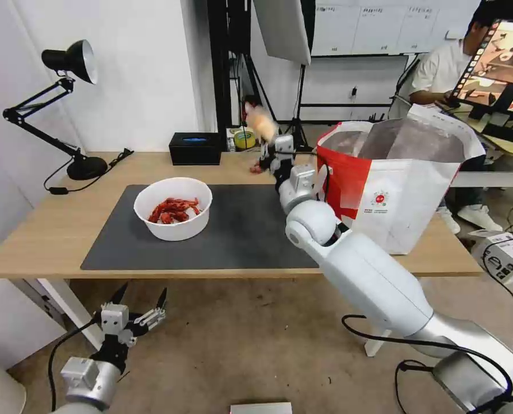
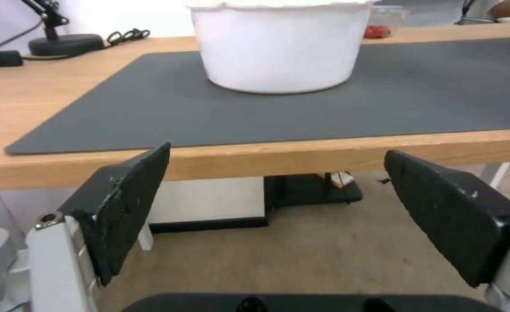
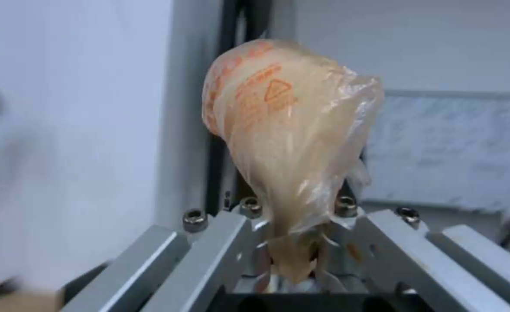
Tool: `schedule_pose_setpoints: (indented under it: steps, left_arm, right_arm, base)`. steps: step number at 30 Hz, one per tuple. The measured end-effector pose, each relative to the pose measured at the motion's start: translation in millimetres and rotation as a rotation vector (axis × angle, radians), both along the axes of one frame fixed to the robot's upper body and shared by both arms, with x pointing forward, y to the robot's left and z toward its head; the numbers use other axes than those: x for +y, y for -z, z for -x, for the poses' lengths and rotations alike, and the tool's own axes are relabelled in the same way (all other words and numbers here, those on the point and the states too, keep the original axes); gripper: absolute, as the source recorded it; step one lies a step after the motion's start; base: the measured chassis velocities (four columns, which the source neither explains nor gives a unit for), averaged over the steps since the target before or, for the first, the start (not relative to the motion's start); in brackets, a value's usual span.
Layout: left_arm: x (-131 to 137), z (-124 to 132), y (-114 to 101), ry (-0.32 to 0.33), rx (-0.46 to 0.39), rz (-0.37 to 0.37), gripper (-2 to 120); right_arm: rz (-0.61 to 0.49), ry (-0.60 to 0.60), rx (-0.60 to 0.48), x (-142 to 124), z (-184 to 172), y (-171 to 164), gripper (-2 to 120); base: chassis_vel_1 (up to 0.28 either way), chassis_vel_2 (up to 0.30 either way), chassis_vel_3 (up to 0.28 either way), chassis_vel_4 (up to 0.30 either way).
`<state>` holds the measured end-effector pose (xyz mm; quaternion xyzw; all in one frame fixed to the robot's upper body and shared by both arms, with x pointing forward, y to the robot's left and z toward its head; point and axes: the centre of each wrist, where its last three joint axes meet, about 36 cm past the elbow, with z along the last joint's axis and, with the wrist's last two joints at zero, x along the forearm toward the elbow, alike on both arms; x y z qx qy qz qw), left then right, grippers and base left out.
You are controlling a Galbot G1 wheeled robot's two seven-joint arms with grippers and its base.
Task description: Pick up the trash from the table and place it into the takeout bag.
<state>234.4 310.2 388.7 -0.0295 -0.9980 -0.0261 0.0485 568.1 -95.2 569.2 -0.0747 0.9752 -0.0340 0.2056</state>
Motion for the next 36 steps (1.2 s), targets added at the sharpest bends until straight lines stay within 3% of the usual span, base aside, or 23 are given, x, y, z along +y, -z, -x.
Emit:
schedule_pose_setpoints:
  steps: [5, 20, 36]
  left_arm:
    - [-2.1, 3.0, -2.8, -0.005, -0.008, 0.002, 100]
    - [-3.7, 2.7, -6.8, 0.004, -0.02, 0.0, 100]
    - [-5.2, 1.3, -6.4, 0.013, -0.02, 0.002, 100]
  right_arm:
    - [-0.024, 0.139, -0.06, -19.0, -6.8, -21.2, 6]
    - [-0.102, 0.357, 0.118, -97.5, 4.4, -55.8, 6]
    - [-0.121, 0.429, 0.218, -118.7, 22.2, -46.7, 6]
  base:
    - [0.0, 0.0, 0.0, 0.0]
    - [0.0, 0.0, 0.0, 0.0]
    - [0.0, 0.0, 0.0, 0.0]
